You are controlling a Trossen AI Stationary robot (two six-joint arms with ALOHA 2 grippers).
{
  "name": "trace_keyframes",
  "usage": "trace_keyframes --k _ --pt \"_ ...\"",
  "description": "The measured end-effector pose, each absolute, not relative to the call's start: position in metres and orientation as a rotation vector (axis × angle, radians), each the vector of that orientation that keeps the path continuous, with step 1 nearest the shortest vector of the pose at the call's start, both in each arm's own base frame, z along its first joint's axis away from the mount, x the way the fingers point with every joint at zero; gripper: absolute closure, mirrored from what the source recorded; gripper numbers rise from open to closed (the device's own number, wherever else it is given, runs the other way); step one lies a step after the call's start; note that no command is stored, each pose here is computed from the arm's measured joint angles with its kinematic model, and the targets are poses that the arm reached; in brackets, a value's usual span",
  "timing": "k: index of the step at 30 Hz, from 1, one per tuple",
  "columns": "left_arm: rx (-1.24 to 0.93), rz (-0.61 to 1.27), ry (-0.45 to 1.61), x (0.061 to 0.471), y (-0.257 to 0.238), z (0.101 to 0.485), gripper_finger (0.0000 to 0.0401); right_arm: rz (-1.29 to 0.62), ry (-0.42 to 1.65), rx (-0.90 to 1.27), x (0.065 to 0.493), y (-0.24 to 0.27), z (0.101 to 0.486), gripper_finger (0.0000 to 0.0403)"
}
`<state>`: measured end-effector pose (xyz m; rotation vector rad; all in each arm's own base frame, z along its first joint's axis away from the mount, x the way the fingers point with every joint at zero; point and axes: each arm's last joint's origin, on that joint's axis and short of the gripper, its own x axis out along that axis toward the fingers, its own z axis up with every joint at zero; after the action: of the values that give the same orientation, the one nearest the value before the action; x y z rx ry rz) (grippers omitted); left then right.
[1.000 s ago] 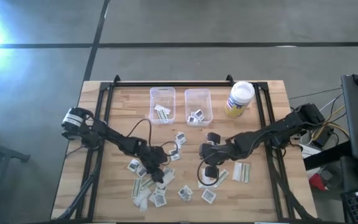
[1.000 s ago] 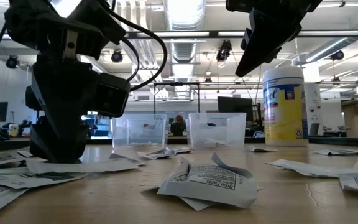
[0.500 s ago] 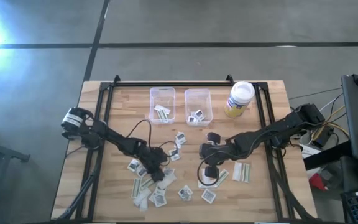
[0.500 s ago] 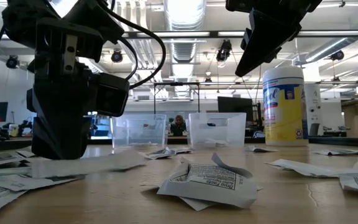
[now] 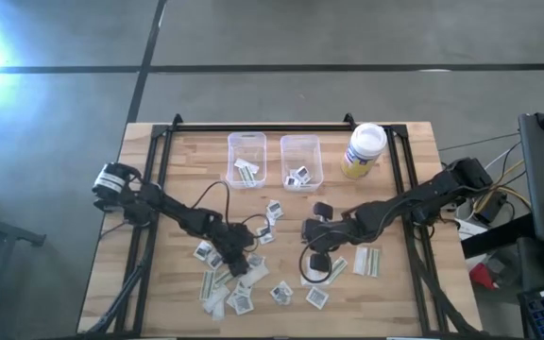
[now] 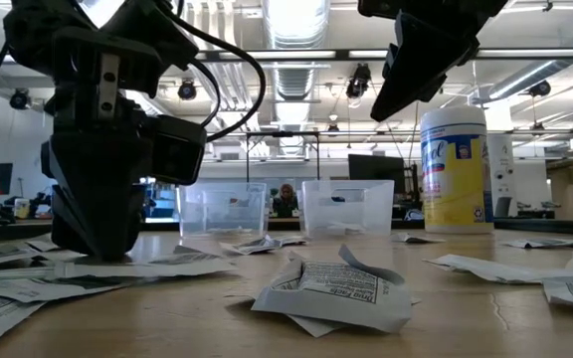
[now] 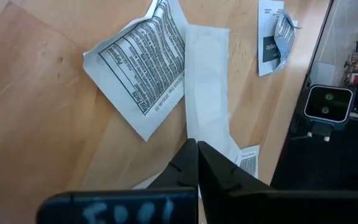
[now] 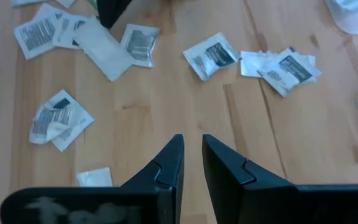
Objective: Pick & Place First Aid Supplies
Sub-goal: Put the green bandage pack into the left transparent bin, then put the gray towelette pack into the right transparent bin
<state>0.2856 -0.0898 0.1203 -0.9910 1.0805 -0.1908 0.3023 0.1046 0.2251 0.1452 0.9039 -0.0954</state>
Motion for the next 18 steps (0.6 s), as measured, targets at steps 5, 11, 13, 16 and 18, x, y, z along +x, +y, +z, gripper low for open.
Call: trace_keyframes --k 5,11,13,16,18 --pt "-0.969 -0.220 1.059 0.284 -0.089 0.130 0.0387 -0.088 0.908 0.148 0.305 0.107 0.220 0.0346" --pt "-0.944 -0.253 1.040 0.281 -0.089 0.140 0.0352 -0.056 0.928 0.144 0.303 0.111 0.220 0.0346" --pt "-0.928 -0.269 1.025 0.281 -0.089 0.144 0.0337 -0.025 0.950 0.156 0.302 0.112 0.219 0.0346" --pt "-0.901 -0.286 1.013 0.279 -0.088 0.148 0.0314 -0.003 0.993 0.161 0.300 0.112 0.217 0.0346" --pt "-0.880 -0.298 1.000 0.279 -0.086 0.151 0.0302 -0.007 1.017 0.154 0.298 0.111 0.216 0.0341"
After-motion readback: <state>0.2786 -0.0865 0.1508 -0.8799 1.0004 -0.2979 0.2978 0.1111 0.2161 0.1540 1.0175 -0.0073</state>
